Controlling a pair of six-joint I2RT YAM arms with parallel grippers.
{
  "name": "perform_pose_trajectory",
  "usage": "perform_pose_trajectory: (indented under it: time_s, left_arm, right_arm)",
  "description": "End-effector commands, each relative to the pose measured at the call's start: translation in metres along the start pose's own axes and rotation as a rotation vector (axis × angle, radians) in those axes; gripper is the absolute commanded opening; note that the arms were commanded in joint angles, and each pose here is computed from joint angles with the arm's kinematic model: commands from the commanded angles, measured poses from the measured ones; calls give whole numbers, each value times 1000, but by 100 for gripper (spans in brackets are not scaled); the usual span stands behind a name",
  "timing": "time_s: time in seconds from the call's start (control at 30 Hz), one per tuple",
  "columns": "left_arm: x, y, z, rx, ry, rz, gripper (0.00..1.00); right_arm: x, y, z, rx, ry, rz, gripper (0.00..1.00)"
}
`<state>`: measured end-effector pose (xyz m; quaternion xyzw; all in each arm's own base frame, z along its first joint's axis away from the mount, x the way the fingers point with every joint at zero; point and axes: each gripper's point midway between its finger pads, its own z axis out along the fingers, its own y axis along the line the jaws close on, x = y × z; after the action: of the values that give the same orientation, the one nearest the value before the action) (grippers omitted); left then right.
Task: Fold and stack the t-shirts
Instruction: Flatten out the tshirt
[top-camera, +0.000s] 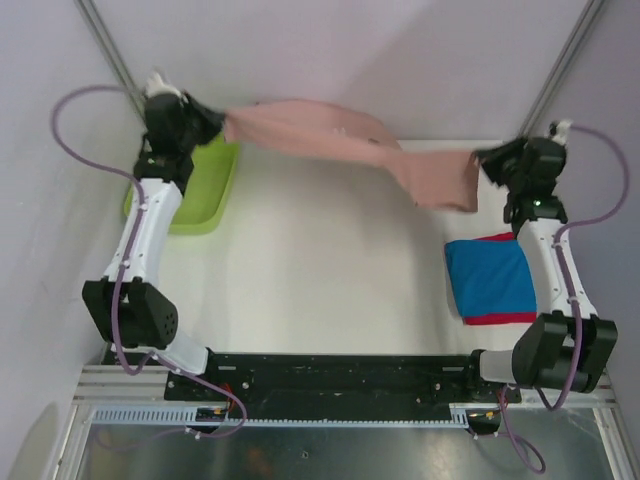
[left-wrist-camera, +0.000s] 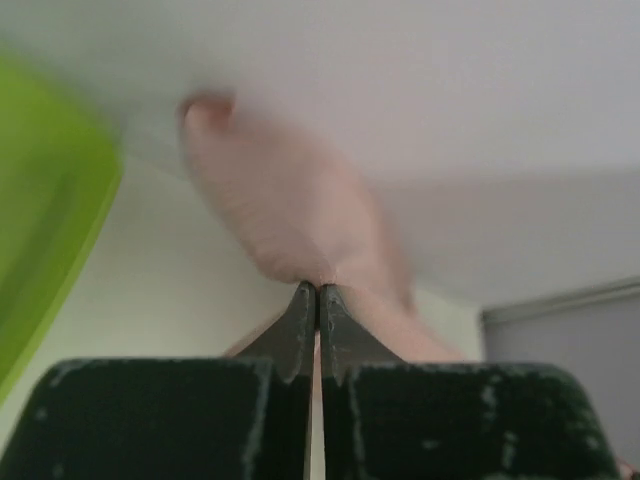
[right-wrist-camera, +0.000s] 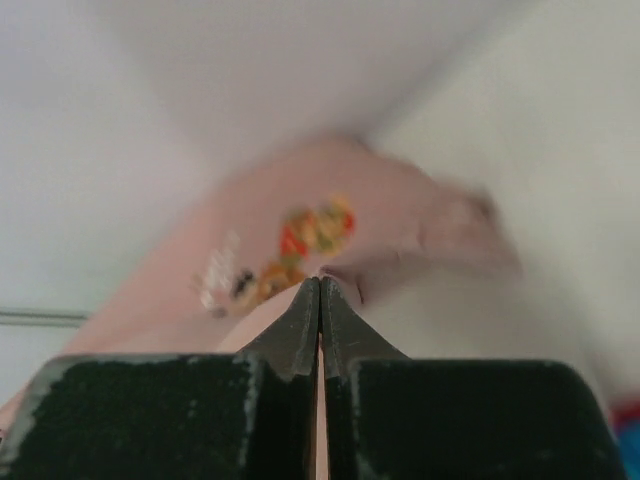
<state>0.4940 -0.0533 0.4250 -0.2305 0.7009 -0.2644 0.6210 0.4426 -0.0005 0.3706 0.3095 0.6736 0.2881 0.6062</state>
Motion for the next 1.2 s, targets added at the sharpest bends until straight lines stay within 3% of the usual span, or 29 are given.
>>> perform_pose_trajectory:
  time_s: [0.0, 0.2, 0.37, 0.77, 0.9, 1.03, 1.17]
  left_arm:
    - [124, 104, -9, -233, 284, -43, 0]
    - [234, 208, -57, -500, 515, -38, 0]
    - [260, 242, -84, -614, 588, -1, 0]
    - [225, 253, -124, -697, 548, 140, 0]
    - [218, 243, -137, -651, 534, 160, 0]
    - [186, 213, -146, -554, 439, 182, 0]
    - [135, 156, -161, -383, 290, 192, 0]
  right_arm:
    - [95, -106, -13, 281, 264, 8, 0]
    - [181, -170, -36, 454, 553, -49, 0]
    - [233, -184, -57, 497, 708, -135, 0]
    - [221, -164, -81, 467, 720, -177, 0]
    - [193, -141, -97, 419, 642, -198, 0]
    - [153, -99, -109, 300, 504, -196, 0]
    - [110, -52, -129, 190, 372, -201, 0]
